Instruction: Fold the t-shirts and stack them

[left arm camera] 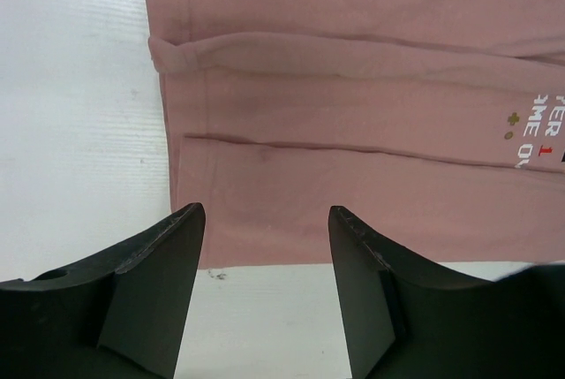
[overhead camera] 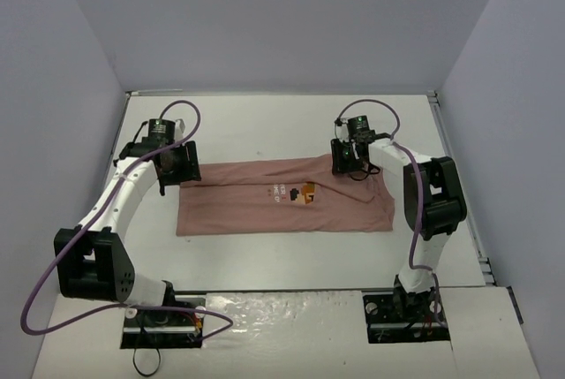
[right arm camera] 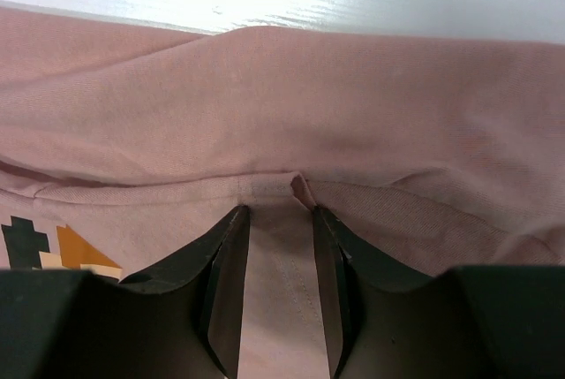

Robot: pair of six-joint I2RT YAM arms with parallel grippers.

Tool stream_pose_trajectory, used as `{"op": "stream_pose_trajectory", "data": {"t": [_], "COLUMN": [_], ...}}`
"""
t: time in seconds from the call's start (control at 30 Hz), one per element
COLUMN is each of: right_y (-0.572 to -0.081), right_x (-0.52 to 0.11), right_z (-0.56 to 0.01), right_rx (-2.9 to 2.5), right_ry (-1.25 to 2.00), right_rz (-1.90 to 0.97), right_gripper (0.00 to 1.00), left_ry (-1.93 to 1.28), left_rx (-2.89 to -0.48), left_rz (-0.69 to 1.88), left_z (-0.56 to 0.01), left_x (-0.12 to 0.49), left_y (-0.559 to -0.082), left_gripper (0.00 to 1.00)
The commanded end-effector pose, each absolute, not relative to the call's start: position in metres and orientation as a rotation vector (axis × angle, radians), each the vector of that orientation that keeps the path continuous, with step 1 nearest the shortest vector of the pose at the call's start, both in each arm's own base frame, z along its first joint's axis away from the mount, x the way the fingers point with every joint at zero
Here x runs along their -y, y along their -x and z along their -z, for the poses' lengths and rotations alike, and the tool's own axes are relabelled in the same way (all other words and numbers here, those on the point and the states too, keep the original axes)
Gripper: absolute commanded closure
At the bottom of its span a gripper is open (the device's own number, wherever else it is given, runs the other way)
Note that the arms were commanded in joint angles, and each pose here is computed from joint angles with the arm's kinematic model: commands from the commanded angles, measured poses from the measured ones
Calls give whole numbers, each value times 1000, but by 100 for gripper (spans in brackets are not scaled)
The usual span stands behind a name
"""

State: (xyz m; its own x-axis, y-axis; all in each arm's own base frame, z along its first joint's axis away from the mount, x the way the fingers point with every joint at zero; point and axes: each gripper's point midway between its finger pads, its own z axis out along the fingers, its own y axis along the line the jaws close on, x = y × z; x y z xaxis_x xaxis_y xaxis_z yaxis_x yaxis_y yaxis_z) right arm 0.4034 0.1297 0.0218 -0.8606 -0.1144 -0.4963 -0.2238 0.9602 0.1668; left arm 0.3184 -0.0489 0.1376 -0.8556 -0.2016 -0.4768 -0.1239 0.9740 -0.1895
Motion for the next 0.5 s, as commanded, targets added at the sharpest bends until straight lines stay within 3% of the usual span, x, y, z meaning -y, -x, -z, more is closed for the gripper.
{"op": "stream_pose_trajectory", "data": {"t": [0.0, 0.47], "right_y": [-427, -444], "right_x": [-135, -148], "right_z": [-46, -45], "right_rx": [-2513, -2484], "right_ry": [270, 315], "right_rz": [-285, -333], "right_gripper": [67, 69], "left_ry": [197, 194], "left_rx": [-2572, -2584], "left_rz": [203, 203], "left_z": [-149, -145], "left_x": [48, 48], "left_y": [-313, -308], "left_gripper": [45, 45]}}
